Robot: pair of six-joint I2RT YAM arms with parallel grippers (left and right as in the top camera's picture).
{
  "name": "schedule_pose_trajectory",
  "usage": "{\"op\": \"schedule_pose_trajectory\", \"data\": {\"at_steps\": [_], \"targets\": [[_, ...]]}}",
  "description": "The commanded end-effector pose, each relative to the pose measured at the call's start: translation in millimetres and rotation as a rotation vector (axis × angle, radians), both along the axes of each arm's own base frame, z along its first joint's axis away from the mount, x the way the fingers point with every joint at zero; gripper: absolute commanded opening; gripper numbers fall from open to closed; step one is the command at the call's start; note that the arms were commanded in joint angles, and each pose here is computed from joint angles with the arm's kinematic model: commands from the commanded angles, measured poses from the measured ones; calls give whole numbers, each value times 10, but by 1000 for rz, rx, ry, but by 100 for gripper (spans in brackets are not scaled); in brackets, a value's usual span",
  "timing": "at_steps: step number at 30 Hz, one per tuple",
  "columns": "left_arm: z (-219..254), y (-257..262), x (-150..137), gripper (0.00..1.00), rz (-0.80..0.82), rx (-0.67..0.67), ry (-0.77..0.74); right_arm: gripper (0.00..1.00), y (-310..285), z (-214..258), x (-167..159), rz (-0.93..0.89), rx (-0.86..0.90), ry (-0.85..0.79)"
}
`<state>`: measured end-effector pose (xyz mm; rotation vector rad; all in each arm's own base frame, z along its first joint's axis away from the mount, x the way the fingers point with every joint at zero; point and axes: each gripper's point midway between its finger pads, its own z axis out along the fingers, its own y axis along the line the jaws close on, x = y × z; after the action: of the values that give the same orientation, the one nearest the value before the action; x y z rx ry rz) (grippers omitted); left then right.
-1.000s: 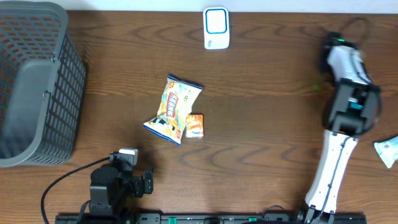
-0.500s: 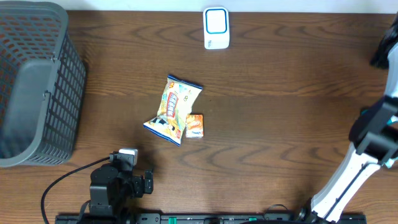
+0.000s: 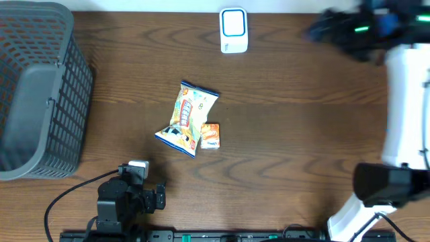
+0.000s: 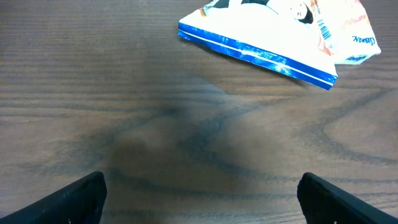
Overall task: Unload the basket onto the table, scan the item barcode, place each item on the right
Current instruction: 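Reach the right gripper to the small orange packet and grasp it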
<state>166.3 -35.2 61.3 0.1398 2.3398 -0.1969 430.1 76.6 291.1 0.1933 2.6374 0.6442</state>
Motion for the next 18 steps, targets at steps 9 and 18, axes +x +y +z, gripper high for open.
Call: {"op": "schedule_pose_trajectory", "data": {"at_steps": [9,18], "targets": [[-37,-6,-41,98,-3,-5,22,99,1856,-1591,-1019,522,-177,324],[-37,-6,-41,98,-3,-5,22,95,1943,-2172,-1511,295,-306,511]]}}
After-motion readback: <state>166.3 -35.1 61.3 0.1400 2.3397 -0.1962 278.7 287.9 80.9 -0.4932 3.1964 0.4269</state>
